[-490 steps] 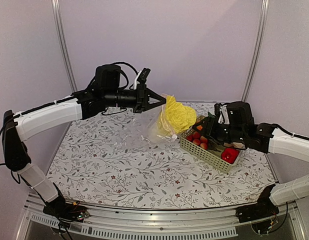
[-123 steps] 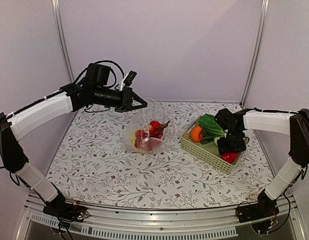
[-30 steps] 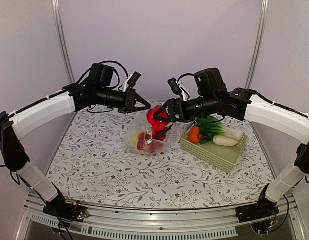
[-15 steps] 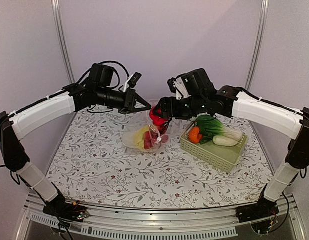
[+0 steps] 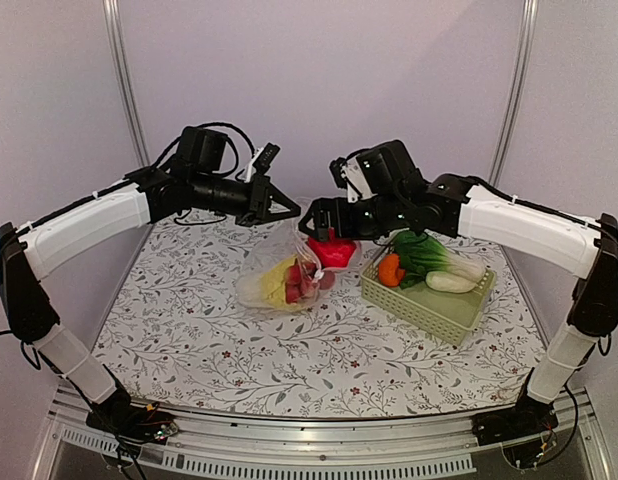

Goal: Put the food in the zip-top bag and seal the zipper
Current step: Place the fake vegetable in the zipper food storage bag, then adjust the fake vegetable in the zipper food storage bag.

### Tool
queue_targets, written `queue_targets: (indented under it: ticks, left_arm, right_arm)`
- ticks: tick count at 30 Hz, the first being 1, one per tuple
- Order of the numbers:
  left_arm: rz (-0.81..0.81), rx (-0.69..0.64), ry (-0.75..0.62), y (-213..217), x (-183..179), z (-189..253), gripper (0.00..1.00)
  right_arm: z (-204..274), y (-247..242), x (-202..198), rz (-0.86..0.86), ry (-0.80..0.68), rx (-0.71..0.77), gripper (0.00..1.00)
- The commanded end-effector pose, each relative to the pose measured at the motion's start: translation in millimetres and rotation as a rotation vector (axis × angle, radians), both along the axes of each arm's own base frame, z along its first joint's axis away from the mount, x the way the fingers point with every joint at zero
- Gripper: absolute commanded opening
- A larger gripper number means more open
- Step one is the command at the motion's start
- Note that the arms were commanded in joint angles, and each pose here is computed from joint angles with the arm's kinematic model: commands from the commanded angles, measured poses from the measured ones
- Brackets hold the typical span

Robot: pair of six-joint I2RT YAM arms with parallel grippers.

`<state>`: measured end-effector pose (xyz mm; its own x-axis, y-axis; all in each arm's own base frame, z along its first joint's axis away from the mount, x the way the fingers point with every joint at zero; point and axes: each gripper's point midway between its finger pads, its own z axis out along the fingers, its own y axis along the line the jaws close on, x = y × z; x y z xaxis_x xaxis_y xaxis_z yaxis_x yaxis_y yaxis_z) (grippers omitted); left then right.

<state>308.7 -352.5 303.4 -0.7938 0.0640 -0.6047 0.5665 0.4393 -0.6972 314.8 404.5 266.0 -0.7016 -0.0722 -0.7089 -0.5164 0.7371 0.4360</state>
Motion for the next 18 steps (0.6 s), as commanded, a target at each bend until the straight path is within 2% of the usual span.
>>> queue_targets:
  ticks: [1,10,14,18]
  left_arm:
    - [0.024,-0.07,-0.053,3.0,10.7,24.4,0.0]
    - [0.012,-0.08,-0.053,3.6,8.5,27.8,0.0]
    - [0.001,-0.082,-0.052,3.4,6.4,27.9,0.0]
    - [-0.007,-0.083,-0.048,3.5,4.2,27.8,0.0]
  right_arm:
    - [34.6,-17.4,-12.4,-0.004,-0.066,0.03,0.99]
    - [58.7,-60.3,-21.7,-0.088,-0.137,-0.001,0.98]
    - [43.9,-77.1,-13.7,-0.115,-0.127,-0.084,0.88]
    - [31.8,-69.7,-13.5,-0.062,-0.068,-0.073,0.78]
